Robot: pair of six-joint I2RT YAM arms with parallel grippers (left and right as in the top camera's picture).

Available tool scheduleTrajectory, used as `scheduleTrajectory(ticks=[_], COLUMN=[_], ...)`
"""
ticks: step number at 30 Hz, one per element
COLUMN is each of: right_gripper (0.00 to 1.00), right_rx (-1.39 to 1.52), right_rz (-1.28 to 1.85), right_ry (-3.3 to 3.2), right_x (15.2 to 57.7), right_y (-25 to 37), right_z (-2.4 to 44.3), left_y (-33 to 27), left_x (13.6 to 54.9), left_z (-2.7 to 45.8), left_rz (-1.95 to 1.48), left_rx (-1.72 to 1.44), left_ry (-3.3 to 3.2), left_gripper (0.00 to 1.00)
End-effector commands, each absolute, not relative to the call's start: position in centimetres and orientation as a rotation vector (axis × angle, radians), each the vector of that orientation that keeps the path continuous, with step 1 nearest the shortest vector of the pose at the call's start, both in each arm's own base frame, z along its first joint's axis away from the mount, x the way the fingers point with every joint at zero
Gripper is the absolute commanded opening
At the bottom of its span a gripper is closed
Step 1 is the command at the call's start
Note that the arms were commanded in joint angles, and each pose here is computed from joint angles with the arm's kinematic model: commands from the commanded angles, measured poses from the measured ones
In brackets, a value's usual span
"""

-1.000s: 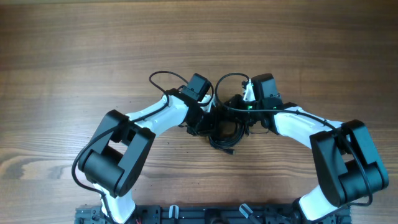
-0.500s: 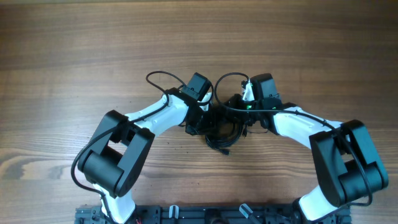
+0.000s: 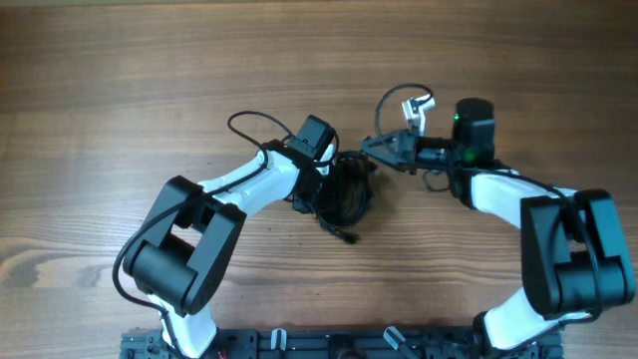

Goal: Untangle cables

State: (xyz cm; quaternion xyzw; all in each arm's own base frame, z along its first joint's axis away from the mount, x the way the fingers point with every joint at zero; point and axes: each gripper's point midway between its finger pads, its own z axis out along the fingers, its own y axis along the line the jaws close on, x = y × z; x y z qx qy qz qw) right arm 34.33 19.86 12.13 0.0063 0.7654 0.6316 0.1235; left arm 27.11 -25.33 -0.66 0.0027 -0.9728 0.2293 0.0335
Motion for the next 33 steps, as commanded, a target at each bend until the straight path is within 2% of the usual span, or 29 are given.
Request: scheduleTrajectory(ticks=[1, 3, 12, 14, 15, 16, 18, 20, 21, 23, 26, 31, 33], right_gripper=[0.04, 0.04, 0.04, 0.04, 0.04, 0.05, 0.15, 0.27, 0.32, 0.37, 0.42, 0.46, 0.47], right_rx=[-0.148, -0.119, -0.211, -0.219, -0.243, -0.284, -0.334, -0.330, -0.317, -0.262, -0.150, -0.095, -0.054], right_rz=[1.990, 1.979, 1.895, 1.868, 1.867, 1.867, 1.877, 1.890, 1.899, 1.926, 1.916, 1.830, 1.755], right_ry=[2.153, 2.148, 1.884, 1.876, 1.897, 1.920, 1.941, 1.947, 1.954, 1.971, 1.979, 2.080, 2.166], right_x=[33.0, 33.5, 34.5, 34.4, 34.1, 33.6, 33.0, 33.0, 33.2, 34.0, 35.6, 35.5, 35.3], right_y=[19.2, 18.9, 12.8, 12.0, 11.9, 12.2, 12.9, 13.2, 13.2, 13.1, 13.2, 15.2, 16.2], right_z=[14.9, 15.0, 24.1, 24.3, 24.0, 23.7, 23.4, 23.2, 22.9, 21.8, 19.4, 14.3, 11.9], left_y=[-21.1, -20.8, -18.9, -18.9, -18.9, -18.9, -20.1, -21.9, -22.2, -22.5, -22.3, -19.5, -19.4], left_x=[26.0, 26.1, 26.5, 26.5, 26.5, 26.6, 28.0, 30.8, 32.1, 33.3, 34.3, 35.8, 35.6], left_z=[-4.5, -4.6, -4.9, -4.9, -4.9, -4.8, -2.5, 3.6, 6.7, 11.5, 13.1, 9.2, 6.2], left_rz=[0.412, 0.385, 0.281, 0.277, 0.277, 0.282, 0.407, 0.633, 0.702, 0.784, 0.788, 0.442, 0.372], left_rx=[0.109, 0.112, 0.155, 0.156, 0.155, 0.153, 0.054, 0.054, 0.054, 0.040, 0.039, 0.122, 0.122], left_ry=[-3.018, -3.028, -3.049, -3.051, -3.051, -3.054, -3.083, -3.127, -3.169, -3.237, -3.304, -3.384, -3.325], left_gripper=[0.04, 0.04, 0.05, 0.08, 0.04, 0.04, 0.04, 0.17, 0.29, 0.51, 0.54, 0.56, 0.56])
